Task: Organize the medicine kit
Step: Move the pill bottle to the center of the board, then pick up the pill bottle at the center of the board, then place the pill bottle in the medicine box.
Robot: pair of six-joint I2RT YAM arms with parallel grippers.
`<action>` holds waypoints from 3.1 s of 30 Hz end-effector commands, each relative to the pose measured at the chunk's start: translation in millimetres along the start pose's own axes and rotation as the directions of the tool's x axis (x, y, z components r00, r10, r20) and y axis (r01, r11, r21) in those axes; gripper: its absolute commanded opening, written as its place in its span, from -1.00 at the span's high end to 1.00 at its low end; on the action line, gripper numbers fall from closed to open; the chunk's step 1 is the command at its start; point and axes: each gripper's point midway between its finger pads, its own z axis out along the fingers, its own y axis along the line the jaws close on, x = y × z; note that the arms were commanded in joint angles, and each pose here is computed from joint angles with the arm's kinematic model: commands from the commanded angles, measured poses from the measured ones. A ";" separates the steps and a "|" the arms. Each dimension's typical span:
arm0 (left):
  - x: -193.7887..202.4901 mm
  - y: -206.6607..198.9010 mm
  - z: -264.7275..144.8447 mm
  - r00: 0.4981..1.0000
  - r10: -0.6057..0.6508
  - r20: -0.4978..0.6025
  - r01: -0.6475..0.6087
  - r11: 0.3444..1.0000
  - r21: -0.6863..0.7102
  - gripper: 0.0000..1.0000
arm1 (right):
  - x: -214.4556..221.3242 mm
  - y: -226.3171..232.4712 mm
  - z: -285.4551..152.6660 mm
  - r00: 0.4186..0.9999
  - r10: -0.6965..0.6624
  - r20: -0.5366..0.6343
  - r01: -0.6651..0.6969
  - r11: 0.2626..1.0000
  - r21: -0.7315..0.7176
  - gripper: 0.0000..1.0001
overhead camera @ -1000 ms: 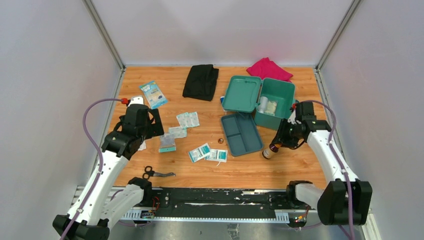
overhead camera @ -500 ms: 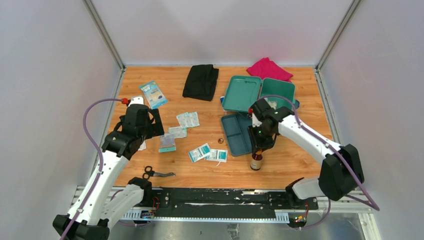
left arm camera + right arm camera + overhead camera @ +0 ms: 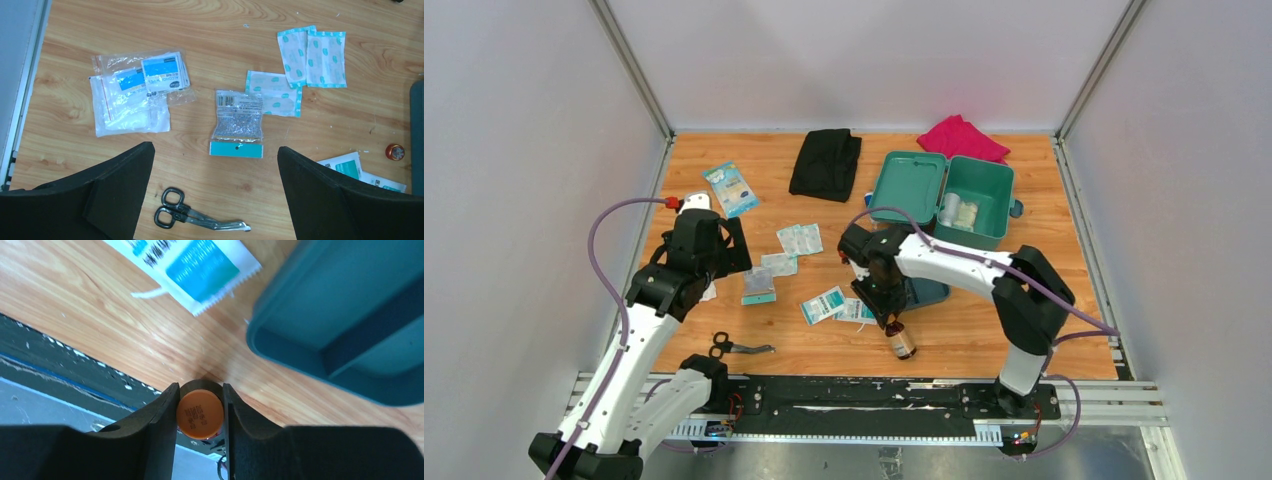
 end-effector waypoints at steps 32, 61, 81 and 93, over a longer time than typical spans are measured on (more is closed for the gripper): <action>-1.9 -0.9 -0.6 1.000 -0.008 0.024 0.008 1.000 0.008 -1.00 | -5.0 16.6 20.7 0.986 0.053 0.160 -0.061 0.997 0.042 -0.40; -2.9 -5.3 -2.9 0.999 -0.009 0.032 0.008 0.999 0.039 -1.00 | -45.1 -43.0 -125.6 0.841 0.200 0.502 -0.257 0.965 0.046 0.45; -2.2 -11.4 -3.6 0.999 0.000 0.032 -0.003 0.997 0.078 -1.00 | -88.1 -294.4 -120.5 0.531 0.652 0.541 -0.762 0.647 -0.031 0.63; -1.8 -14.4 -1.7 0.999 0.008 0.031 -0.011 0.996 0.092 -1.00 | -102.0 -312.2 -43.6 0.554 0.730 0.401 -0.790 0.613 -0.022 0.52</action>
